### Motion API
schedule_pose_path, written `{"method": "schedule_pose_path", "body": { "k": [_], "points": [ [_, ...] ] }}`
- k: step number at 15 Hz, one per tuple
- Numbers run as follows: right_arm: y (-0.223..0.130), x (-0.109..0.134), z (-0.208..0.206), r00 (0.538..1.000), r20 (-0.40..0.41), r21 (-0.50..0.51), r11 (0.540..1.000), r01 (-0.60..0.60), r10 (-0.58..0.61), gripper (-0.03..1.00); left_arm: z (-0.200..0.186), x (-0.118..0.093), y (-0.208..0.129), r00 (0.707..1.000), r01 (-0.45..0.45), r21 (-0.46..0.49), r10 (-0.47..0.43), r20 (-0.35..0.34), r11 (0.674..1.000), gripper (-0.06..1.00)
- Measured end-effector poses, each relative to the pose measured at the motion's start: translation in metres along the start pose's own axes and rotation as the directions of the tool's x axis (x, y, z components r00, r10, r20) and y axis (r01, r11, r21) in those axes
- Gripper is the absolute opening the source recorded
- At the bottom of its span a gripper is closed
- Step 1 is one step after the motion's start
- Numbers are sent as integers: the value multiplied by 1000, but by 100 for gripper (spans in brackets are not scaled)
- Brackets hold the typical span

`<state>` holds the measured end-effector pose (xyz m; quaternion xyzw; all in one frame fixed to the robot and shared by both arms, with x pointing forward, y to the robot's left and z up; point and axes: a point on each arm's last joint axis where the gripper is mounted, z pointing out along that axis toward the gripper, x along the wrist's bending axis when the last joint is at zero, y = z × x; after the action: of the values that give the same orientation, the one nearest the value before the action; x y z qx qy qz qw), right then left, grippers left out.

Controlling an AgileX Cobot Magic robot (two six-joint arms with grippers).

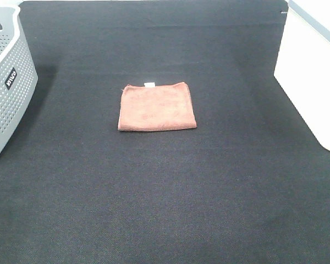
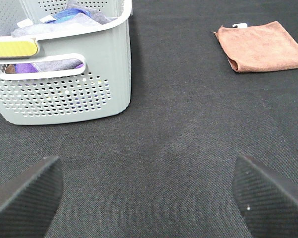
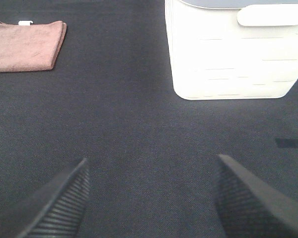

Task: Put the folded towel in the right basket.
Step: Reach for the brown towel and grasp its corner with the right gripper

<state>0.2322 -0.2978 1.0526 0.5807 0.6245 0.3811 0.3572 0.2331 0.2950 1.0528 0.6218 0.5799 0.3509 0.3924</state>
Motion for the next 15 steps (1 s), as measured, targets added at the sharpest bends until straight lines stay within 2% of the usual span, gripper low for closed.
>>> {"method": "schedule_pose_path", "body": {
  "k": [15],
  "points": [
    [0,0,0,1000,0,0,1000,0,0,66,0,0,0,1000,0,0,0,0,1000,88]
  ]
}}
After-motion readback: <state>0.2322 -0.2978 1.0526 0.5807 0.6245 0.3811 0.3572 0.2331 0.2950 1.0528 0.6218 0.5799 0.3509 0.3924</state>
